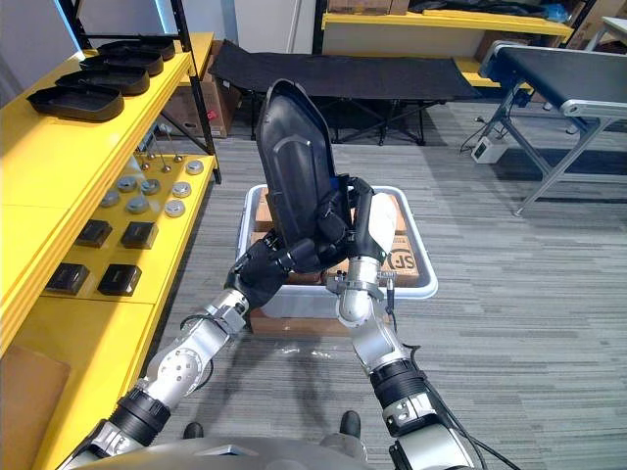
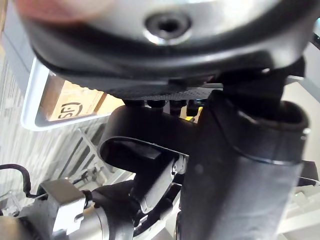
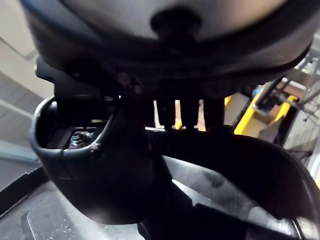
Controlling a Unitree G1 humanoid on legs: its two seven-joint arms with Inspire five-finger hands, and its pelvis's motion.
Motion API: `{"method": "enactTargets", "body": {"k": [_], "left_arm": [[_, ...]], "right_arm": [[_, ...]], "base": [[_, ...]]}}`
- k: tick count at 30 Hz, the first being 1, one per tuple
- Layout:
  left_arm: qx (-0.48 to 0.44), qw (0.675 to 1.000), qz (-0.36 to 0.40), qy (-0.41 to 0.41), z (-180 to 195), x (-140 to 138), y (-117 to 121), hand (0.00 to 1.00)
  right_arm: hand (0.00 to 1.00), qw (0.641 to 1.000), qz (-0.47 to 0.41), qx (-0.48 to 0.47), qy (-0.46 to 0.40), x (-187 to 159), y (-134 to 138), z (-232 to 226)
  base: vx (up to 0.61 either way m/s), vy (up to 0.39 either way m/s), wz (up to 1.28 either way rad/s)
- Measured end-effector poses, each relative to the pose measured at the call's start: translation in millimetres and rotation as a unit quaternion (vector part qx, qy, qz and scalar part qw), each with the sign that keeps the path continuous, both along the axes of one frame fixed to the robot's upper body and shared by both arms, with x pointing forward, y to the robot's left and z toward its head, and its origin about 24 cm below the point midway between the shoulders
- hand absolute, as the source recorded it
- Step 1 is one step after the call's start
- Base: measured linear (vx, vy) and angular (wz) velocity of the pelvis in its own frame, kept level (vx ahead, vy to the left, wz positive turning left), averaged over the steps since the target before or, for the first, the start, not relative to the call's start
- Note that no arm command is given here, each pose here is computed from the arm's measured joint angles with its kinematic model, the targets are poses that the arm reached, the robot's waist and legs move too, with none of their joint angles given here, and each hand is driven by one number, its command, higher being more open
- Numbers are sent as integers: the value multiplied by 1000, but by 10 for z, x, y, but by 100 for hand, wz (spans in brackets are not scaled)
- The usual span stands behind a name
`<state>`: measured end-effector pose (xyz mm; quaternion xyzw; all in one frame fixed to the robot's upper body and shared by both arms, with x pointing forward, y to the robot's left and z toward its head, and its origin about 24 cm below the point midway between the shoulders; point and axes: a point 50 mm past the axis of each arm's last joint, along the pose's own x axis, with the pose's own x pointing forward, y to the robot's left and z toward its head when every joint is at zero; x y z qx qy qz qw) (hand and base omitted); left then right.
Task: Walk over and take three plastic housings, then place them on the shelf
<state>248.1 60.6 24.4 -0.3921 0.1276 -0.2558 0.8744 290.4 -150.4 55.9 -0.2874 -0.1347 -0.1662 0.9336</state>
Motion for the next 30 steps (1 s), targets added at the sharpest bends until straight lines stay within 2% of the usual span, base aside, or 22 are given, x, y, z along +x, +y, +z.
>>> {"method": "enactTargets", "body": {"k": [6, 11, 16, 23, 30], "left_arm": [[-47, 998, -37, -26, 28, -18, 65, 100], [-44, 998, -42, -32, 31, -22, 59, 100], [-4, 998, -49, -49, 20, -28, 51, 100], [103, 992, -39, -64, -20, -39, 11, 100], [163, 984, -6, -69, 15, -20, 17, 100]], "right_arm": [[0, 1000, -2, 22, -16, -2, -12, 29], [0, 999, -2, 24, -24, -7, -20, 39], [0, 1000, 1, 21, -12, -5, -28, -5], [0, 1000, 23, 9, 17, -5, -4, -73], [0, 998, 56, 11, 35, -12, 82, -103]], "base": [[0, 0, 0], [0, 0, 0], [0, 0, 0], [0, 0, 0], [0, 0, 0]]}}
